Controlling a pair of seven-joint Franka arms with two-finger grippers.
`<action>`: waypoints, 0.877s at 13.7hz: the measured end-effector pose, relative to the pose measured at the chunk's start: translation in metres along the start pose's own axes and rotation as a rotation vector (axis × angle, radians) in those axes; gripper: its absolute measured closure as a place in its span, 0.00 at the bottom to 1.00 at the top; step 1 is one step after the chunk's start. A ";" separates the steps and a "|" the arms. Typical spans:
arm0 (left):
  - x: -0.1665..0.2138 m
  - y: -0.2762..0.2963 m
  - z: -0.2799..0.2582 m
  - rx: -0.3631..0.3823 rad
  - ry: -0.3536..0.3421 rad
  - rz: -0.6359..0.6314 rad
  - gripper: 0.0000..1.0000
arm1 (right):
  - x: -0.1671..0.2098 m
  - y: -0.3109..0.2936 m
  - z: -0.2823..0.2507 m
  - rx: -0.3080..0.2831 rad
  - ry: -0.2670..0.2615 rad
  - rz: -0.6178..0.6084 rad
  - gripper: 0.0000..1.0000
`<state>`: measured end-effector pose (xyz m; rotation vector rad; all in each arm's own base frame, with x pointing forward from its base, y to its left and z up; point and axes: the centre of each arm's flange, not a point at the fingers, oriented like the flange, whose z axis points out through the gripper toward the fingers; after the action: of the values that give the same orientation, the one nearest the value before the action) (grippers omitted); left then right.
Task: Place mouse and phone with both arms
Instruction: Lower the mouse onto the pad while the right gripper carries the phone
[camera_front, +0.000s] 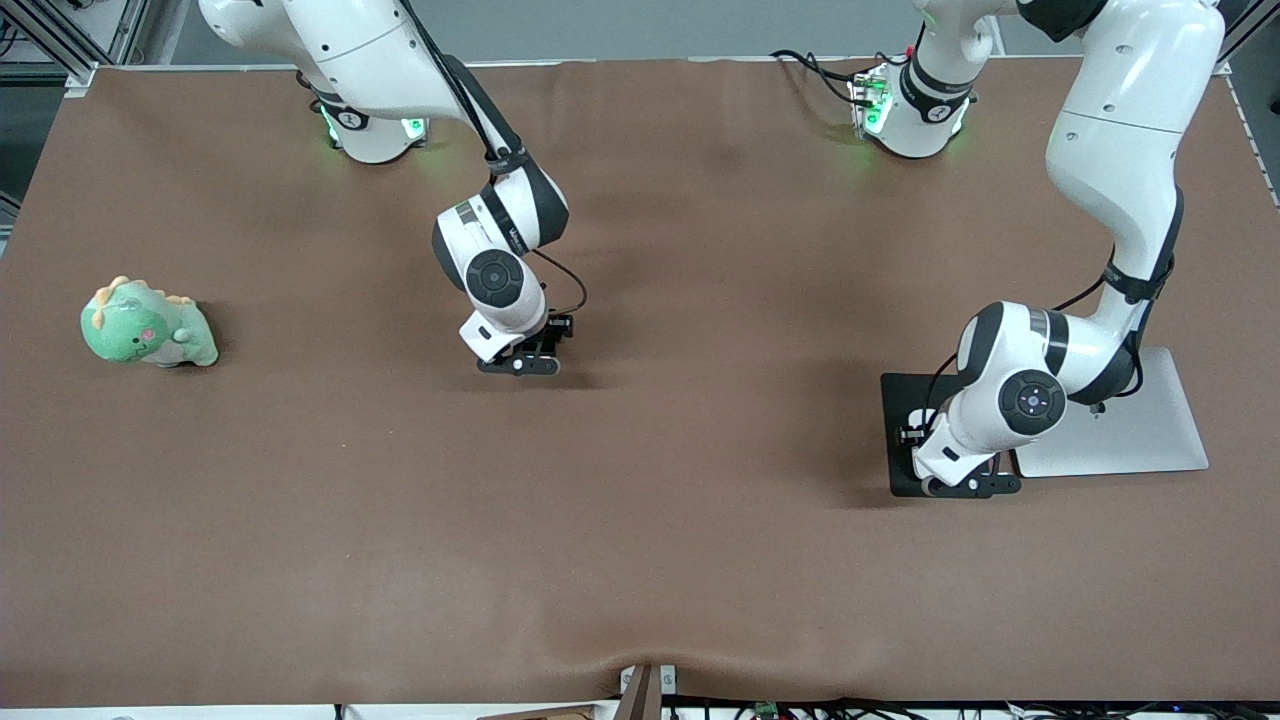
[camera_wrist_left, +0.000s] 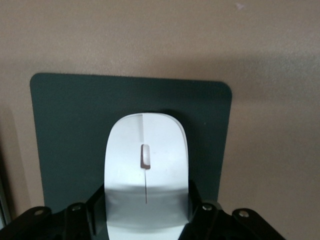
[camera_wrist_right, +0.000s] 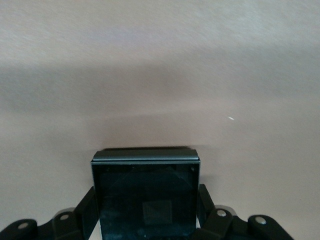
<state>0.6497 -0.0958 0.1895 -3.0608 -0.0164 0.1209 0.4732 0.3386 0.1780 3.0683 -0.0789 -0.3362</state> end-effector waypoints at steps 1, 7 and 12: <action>0.002 0.000 0.001 0.007 0.004 0.007 0.39 | 0.003 0.007 -0.008 -0.003 -0.016 0.013 0.20; 0.009 -0.007 0.003 0.000 0.035 -0.001 0.00 | 0.040 0.069 -0.048 0.046 -0.008 0.079 0.20; 0.012 -0.010 -0.033 0.018 0.036 -0.006 0.00 | 0.072 0.153 -0.051 0.062 -0.068 0.068 0.20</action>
<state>0.6644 -0.0880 0.2217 -3.0446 -0.0219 0.0651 0.5477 0.1846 0.2211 3.1063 -0.2002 -0.4428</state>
